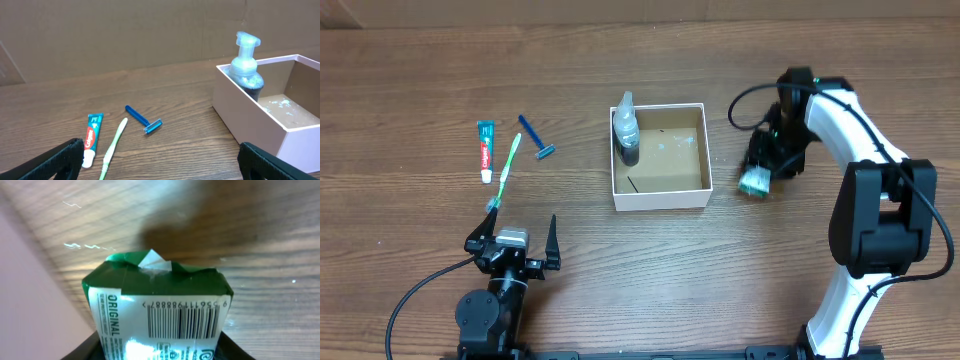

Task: Pack container
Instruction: 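Grasp the green soap bar and lower it into the box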

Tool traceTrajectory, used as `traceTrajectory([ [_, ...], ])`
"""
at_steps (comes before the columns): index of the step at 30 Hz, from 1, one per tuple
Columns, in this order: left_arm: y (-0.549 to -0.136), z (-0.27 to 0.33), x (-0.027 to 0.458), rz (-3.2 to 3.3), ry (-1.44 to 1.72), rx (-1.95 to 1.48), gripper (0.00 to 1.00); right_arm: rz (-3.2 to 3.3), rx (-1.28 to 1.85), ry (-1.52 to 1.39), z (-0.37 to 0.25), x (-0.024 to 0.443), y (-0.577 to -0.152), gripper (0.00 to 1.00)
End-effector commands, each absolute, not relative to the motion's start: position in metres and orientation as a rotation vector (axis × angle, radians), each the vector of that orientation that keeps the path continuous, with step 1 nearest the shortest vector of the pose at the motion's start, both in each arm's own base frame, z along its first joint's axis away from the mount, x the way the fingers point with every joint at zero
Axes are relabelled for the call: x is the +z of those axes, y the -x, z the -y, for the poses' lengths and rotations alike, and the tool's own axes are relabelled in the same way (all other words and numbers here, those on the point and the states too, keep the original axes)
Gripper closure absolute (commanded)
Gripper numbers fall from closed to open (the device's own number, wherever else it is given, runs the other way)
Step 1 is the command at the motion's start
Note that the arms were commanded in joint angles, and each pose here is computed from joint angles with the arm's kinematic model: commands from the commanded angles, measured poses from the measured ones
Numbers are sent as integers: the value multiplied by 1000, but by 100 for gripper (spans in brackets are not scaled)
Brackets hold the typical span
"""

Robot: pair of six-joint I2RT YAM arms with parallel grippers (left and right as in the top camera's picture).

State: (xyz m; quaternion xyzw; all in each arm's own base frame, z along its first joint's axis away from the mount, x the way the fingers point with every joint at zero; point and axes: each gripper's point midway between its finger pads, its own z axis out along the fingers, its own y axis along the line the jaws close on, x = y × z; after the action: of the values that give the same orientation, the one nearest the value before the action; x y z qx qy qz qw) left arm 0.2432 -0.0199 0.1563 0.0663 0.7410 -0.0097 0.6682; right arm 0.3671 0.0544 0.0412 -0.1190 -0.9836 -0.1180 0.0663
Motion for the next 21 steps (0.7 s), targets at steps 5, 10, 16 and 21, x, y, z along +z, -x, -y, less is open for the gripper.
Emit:
traceTrajectory([
  [5,-243,16,156,-1666,-149,2,0,3240,-850,119,-108,212,-401,59],
  [10,-243,16,156,-1666,-149,3,0,3324,-880,-139,-152,240,-390,59],
  [16,-243,16,156,-1666,-149,2,0,3501,-450,-236,-185,207,-397,59],
  [21,-243,16,156,-1666,-149,2,0,3575,-305,-156,-192,180,-404,59],
])
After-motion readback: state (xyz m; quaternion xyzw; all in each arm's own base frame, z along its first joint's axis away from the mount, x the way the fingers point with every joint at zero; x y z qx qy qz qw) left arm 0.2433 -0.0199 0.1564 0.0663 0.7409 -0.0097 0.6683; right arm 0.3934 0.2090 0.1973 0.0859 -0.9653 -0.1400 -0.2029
